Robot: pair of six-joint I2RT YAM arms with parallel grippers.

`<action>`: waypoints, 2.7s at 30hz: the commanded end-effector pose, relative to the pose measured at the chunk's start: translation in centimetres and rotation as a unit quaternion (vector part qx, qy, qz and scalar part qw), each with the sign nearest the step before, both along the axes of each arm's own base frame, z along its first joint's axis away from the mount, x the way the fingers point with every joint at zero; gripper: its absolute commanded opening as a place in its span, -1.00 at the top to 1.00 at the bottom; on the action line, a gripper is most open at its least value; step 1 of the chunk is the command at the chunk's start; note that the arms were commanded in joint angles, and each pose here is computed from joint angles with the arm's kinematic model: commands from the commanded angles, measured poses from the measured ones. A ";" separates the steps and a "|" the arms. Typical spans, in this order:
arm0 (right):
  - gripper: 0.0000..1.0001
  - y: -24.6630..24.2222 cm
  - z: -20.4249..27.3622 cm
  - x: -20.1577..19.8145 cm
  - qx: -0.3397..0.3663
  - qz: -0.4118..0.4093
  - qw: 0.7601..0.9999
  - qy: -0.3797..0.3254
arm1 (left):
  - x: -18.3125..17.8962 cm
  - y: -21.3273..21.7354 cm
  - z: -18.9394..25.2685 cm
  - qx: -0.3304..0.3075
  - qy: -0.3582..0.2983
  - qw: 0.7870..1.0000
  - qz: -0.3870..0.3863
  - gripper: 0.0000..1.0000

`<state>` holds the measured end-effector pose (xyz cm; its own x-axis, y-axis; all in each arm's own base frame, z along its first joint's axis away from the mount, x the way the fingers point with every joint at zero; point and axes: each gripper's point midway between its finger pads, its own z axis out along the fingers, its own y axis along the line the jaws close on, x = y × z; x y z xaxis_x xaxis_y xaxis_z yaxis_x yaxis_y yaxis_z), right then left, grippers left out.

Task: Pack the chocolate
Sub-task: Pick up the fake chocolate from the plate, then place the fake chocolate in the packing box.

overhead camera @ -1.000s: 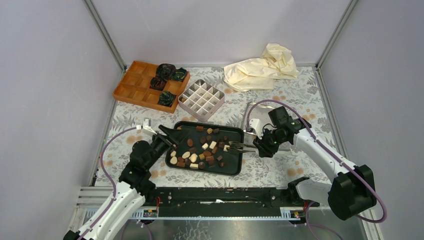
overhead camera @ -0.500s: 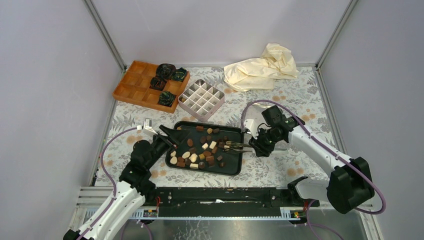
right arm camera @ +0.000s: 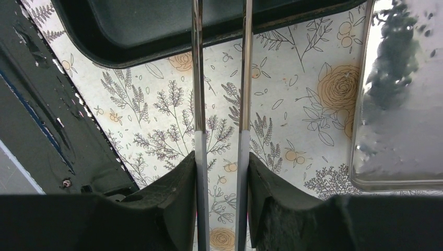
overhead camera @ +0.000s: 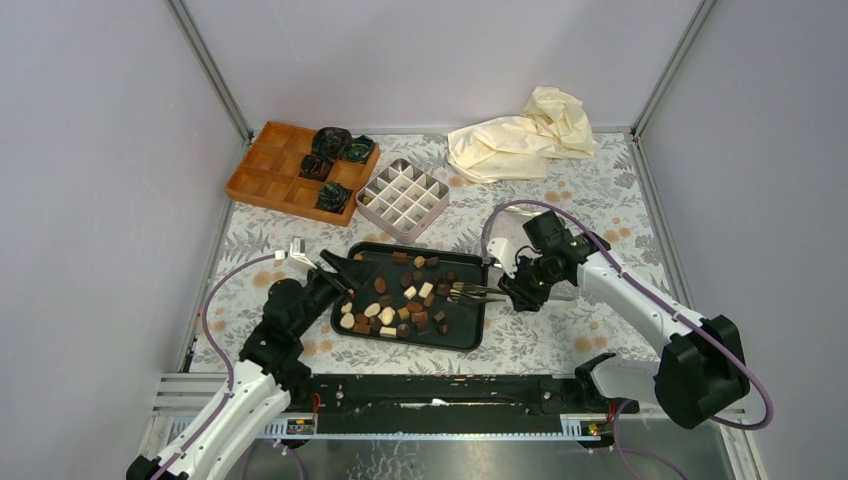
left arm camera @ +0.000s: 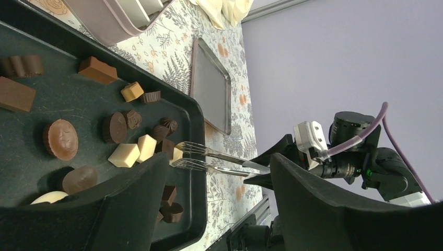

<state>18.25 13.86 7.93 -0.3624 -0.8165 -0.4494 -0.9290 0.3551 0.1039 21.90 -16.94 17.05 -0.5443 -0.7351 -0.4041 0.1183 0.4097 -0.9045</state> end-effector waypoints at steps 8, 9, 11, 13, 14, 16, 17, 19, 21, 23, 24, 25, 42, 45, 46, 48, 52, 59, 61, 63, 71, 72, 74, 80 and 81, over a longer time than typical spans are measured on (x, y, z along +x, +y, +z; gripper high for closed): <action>1.00 0.4 3.4 0.2 0.051 -0.002 0.998 -0.025 | 0.5 0.6 0.9 0.016 -0.012 1.000 0.015 -0.57; 1.00 0.5 3.7 0.2 0.060 -0.003 0.998 -0.024 | 0.6 0.6 0.8 0.018 -0.010 1.000 0.017 -0.57; 1.00 0.6 4.2 0.1 0.075 -0.007 0.997 -0.020 | 0.6 0.8 0.7 0.020 -0.007 1.000 0.021 -0.57; 1.00 0.6 4.7 0.3 0.089 -0.015 0.996 -0.018 | 0.6 0.8 0.6 0.022 -0.006 0.999 0.023 -0.57; 1.00 0.6 4.9 0.3 0.095 -0.017 0.995 -0.017 | 0.6 0.8 0.7 0.021 -0.006 0.999 0.023 -0.57; 1.00 0.7 5.5 0.5 0.108 -0.021 0.994 -0.017 | 0.7 0.9 0.9 0.022 -0.007 0.999 0.024 -0.58; 1.00 0.8 5.9 0.6 0.114 -0.022 0.993 -0.018 | 0.7 0.9 0.9 0.023 -0.008 0.999 0.026 -0.58; 1.00 1.0 6.6 1.0 0.126 -0.025 0.991 -0.021 | 0.8 1.1 0.9 0.026 -0.006 0.999 0.030 -0.58; 1.00 1.4 7.3 1.4 0.138 -0.027 0.990 -0.024 | 0.9 1.3 1.0 0.032 -0.003 0.999 0.036 -0.58; 1.00 1.9 8.1 2.1 0.150 -0.026 0.988 -0.027 | 1.0 1.5 1.1 0.037 -0.003 0.998 0.041 -0.58; 1.00 2.2 8.5 2.4 0.157 -0.025 0.987 -0.027 | 1.0 1.6 1.1 0.040 -0.002 0.998 0.043 -0.58; 1.00 2.6 8.9 2.8 0.163 -0.025 0.986 -0.027 | 1.0 1.7 0.9 0.045 0.003 0.998 0.046 -0.58; 1.00 7.3 14.7 12.9 0.229 -0.038 0.971 -0.061 | 1.7 3.4 0.0 0.142 0.043 0.986 0.072 -0.57; 1.00 8.3 14.6 15.1 0.232 -0.046 0.970 -0.061 | 2.2 4.1 0.6 0.160 0.025 0.983 0.088 -0.56; 1.00 8.6 14.7 15.7 0.234 -0.048 0.969 -0.061 | 2.5 4.4 0.8 0.169 0.020 0.981 0.097 -0.56; 1.00 9.4 14.6 16.5 0.235 -0.047 0.969 -0.062 | 3.4 5.0 1.0 0.185 0.015 0.976 0.115 -0.55; 1.00 11.5 14.0 18.0 0.231 -0.044 0.970 -0.065 | 5.4 5.2 1.1 0.193 0.022 0.970 0.144 -0.51; 1.00 15.8 12.6 21.5 0.237 -0.059 0.966 -0.086 | 7.4 2.6 0.0 0.191 0.079 0.973 0.100 -0.50; 1.00 16.8 11.6 22.9 0.234 -0.072 0.966 -0.083 | 7.7 2.1 -0.1 0.188 0.088 0.974 0.095 -0.50; 1.00 17.6 11.1 24.1 0.228 -0.080 0.967 -0.080 | 8.0 1.9 -0.3 0.180 0.092 0.974 0.097 -0.50; 0.98 19.2 9.7 27.5 0.208 -0.097 0.969 -0.094 | 8.8 2.7 -1.6 0.184 0.115 0.968 0.125 -0.49; 0.97 19.3 9.3 27.6 0.204 -0.096 0.970 -0.092 | 8.8 2.8 -1.6 0.182 0.116 0.968 0.130 -0.49; 0.97 19.5 8.4 27.5 0.200 -0.093 0.971 -0.088 | 8.9 3.0 -1.6 0.178 0.118 0.967 0.139 -0.49; 0.93 20.2 7.2 27.1 0.198 -0.090 0.973 -0.079 | 8.8 3.6 -1.9 0.169 0.122 0.965 0.159 -0.49; 0.92 20.3 7.0 27.0 0.198 -0.089 0.973 -0.075 | 8.7 3.7 -2.0 0.167 0.124 0.965 0.162 -0.49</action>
<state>44.80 32.28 13.18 -0.4374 -0.5268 -0.7288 -0.8549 0.4949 0.1554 29.49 -14.06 13.41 -0.5088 -0.6819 -0.5255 -0.2628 0.7043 -0.6595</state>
